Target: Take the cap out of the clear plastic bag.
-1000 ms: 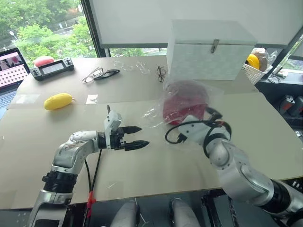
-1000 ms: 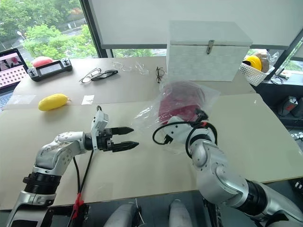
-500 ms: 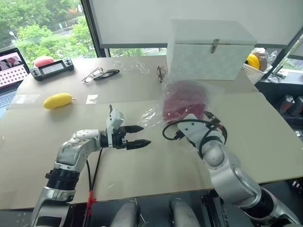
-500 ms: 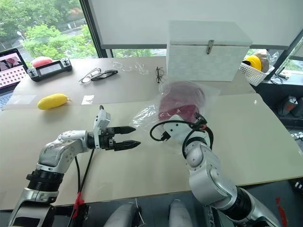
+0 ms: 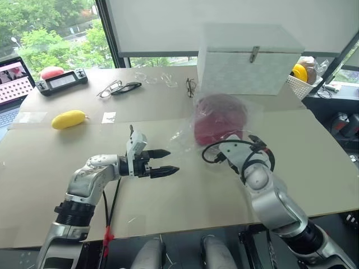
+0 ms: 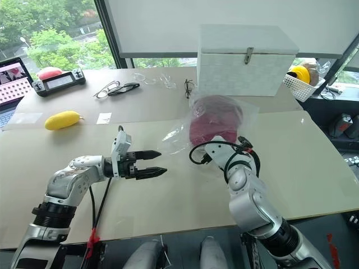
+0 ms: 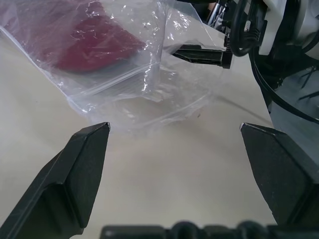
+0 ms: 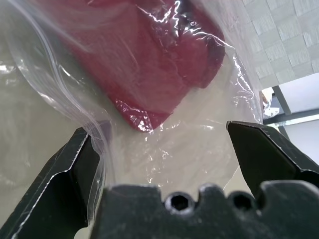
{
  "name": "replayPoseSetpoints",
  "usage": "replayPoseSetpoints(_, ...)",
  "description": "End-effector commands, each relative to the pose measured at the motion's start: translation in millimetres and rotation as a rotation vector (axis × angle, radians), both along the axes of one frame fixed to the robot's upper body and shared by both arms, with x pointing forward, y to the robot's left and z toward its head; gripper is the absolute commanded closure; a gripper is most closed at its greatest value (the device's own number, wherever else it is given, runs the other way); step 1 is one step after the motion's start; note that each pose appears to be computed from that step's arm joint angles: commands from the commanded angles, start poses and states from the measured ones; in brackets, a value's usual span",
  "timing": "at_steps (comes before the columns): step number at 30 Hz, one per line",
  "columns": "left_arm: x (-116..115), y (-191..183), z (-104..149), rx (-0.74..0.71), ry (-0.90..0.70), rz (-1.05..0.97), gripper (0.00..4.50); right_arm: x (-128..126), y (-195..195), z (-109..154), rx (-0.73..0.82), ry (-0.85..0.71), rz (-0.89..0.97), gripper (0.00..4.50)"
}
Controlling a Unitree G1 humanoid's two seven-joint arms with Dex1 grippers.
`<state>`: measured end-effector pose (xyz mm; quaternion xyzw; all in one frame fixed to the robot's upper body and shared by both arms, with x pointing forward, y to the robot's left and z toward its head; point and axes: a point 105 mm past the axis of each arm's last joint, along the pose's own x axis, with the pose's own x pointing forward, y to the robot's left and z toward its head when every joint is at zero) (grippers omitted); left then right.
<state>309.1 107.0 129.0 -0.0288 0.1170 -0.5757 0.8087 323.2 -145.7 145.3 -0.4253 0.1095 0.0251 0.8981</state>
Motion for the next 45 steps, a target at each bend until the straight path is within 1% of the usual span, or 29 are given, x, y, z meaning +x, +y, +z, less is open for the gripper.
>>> replayPoseSetpoints(1, -2.7, -2.5, 11.2, -0.021, -0.049, -0.014, 0.0, 2.4, 3.5, 15.4, 0.058, -0.06, 0.012, 0.05)
replayPoseSetpoints(11, -1.9, -3.6, 11.8, -0.022, -0.051, -0.012, 0.0, 3.6, 1.0, 15.6, 0.042, -0.066, 0.002, 0.05)
replayPoseSetpoints(14, -1.8, -3.6, 11.8, -0.021, -0.051, -0.011, 0.0, 0.3, 2.9, 16.2, 0.075, -0.061, 0.01, 0.05)
replayPoseSetpoints(18, -2.7, -3.4, 11.2, -0.02, -0.049, -0.011, 0.0, -16.8, 19.9, 20.3, 0.228, -0.044, 0.098, 0.05)
replayPoseSetpoints(22, -3.9, -3.1, 9.3, -0.018, -0.042, -0.012, 0.0, -37.2, 34.3, 30.1, 0.281, -0.058, 0.192, 0.05)
replayPoseSetpoints(25, -4.3, -3.4, 8.7, -0.018, -0.038, -0.014, 0.0, -49.5, 43.9, 28.4, 0.251, -0.053, 0.249, 0.05)
replayPoseSetpoints(29, -4.6, -4.7, 8.5, -0.014, -0.033, -0.022, 0.0, -61.1, 47.7, 11.8, 0.21, 0.003, 0.272, 0.05)
replayPoseSetpoints(32, -4.7, -5.0, 8.5, -0.009, -0.029, -0.031, 0.0, -66.8, 48.8, 5.9, 0.182, 0.021, 0.285, 0.05)
replayPoseSetpoints(34, -4.6, -4.2, 9.2, -0.004, -0.027, -0.036, 0.0, -67.1, 47.2, 2.4, 0.134, 0.021, 0.279, 0.05)
replayPoseSetpoints(36, -4.1, -2.7, 10.0, 0.002, -0.027, -0.038, 0.0, -62.2, 35.1, 1.0, 0.003, -0.02, 0.226, 0.05)
replayPoseSetpoints(39, -3.9, -2.4, 10.7, 0.005, -0.027, -0.041, 0.0, -57.2, 20.1, 5.3, -0.117, -0.084, 0.154, 0.05)
replayPoseSetpoints(40, -4.1, -2.4, 10.5, 0.006, -0.026, -0.043, 0.0, -54.6, 11.7, 10.7, -0.155, -0.132, 0.101, 0.05)
replayPoseSetpoints(42, -4.4, -3.0, 10.4, 0.008, -0.025, -0.046, 0.0, -52.2, 0.9, 15.7, -0.203, -0.181, 0.031, 0.05)
replayPoseSetpoints(45, -3.8, -2.7, 11.2, 0.009, -0.028, -0.046, 0.0, -48.4, -9.3, 10.8, -0.214, -0.18, -0.051, 0.05)
